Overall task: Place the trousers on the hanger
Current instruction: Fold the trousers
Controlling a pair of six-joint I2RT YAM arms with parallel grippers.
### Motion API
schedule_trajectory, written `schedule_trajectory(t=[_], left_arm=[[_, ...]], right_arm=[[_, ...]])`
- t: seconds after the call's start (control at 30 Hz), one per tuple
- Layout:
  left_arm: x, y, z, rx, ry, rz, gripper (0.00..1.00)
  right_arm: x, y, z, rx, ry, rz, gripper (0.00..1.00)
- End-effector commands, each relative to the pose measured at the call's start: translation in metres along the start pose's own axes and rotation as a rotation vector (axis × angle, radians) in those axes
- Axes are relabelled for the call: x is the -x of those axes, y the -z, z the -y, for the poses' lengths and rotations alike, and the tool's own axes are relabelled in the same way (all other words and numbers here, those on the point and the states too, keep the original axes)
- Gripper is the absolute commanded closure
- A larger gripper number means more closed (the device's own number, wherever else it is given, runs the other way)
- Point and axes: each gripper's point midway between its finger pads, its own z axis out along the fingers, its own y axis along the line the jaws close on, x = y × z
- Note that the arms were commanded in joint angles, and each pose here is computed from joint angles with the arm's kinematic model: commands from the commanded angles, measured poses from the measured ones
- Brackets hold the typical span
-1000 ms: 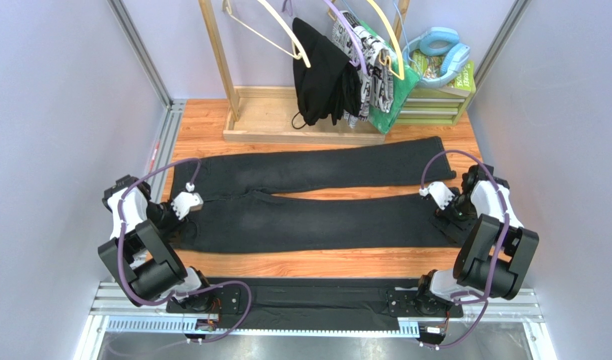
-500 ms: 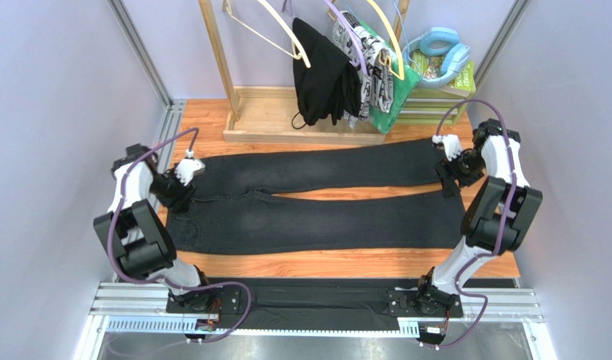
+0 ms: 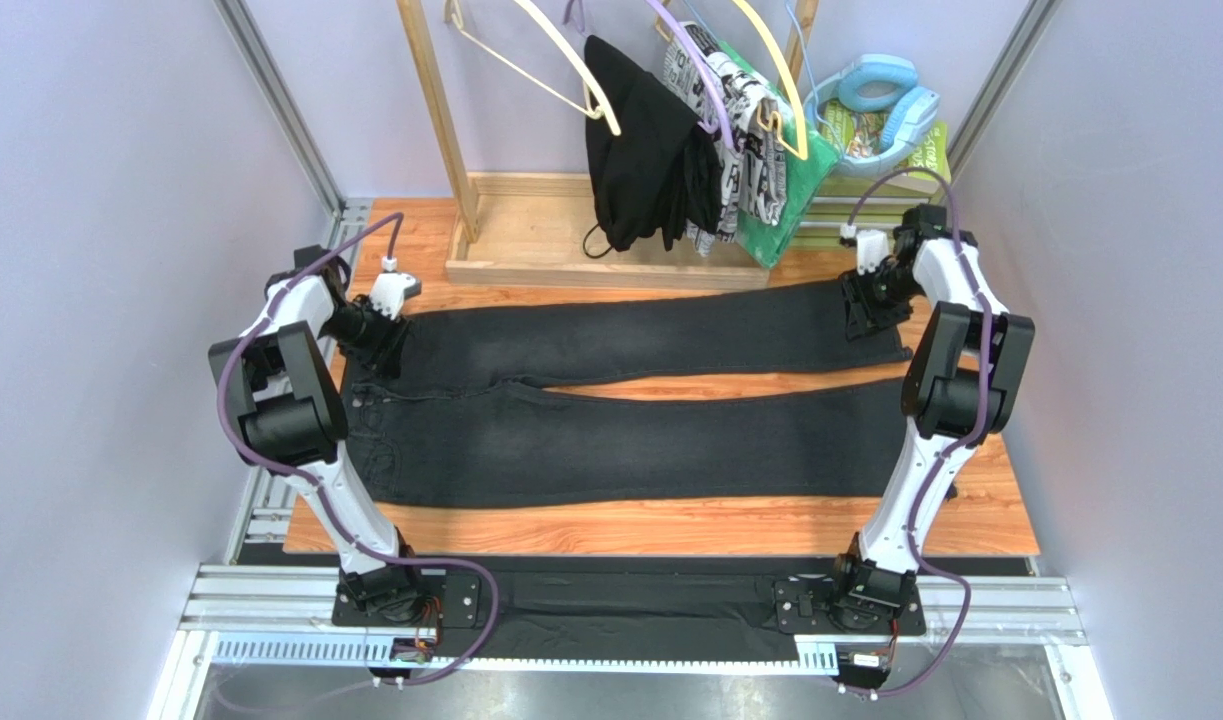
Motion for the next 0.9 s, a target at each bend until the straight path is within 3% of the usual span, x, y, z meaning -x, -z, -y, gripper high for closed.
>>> schedule_trajectory(t=[0.0, 0.2, 0.4, 0.53, 0.6, 0.77, 0.8, 0.87], left_arm=[[-0.006, -0.014, -0.005, -0.034, 0.014, -0.061, 0.45], [-0.033, -0.022, 0.01, -0.106, -0.031, -0.145, 0.48], [-0.051, -0.005, 0.041, -0.19, -0.115, -0.176, 0.46], [-0.003, 0.034, 0.042, -0.214, -0.186, 0.004, 0.36], [0.016, 0.046, 0.039, -0.212, -0.198, 0.064, 0.33], [0.066, 0.059, 0.015, -0.172, -0.194, 0.195, 0.29], [0.071, 0.056, 0.012, -0.179, -0.186, 0.214, 0.22], [0.083, 0.057, 0.003, -0.154, -0.204, 0.248, 0.21]], right_arm=[[-0.042, -0.028, 0.003, -0.042, -0.007, -0.125, 0.59], [-0.112, -0.026, -0.018, -0.013, 0.036, -0.26, 0.6], [-0.138, 0.004, -0.035, 0.043, 0.061, -0.281, 0.58], [-0.108, 0.039, -0.026, 0.096, 0.064, -0.195, 0.36], [-0.072, 0.057, 0.0, 0.053, 0.081, -0.114, 0.27], [-0.019, 0.059, 0.031, 0.053, 0.113, -0.041, 0.27], [-0.013, 0.057, 0.035, 0.05, 0.117, -0.031, 0.27], [-0.004, 0.044, 0.041, 0.061, 0.126, -0.008, 0.28]])
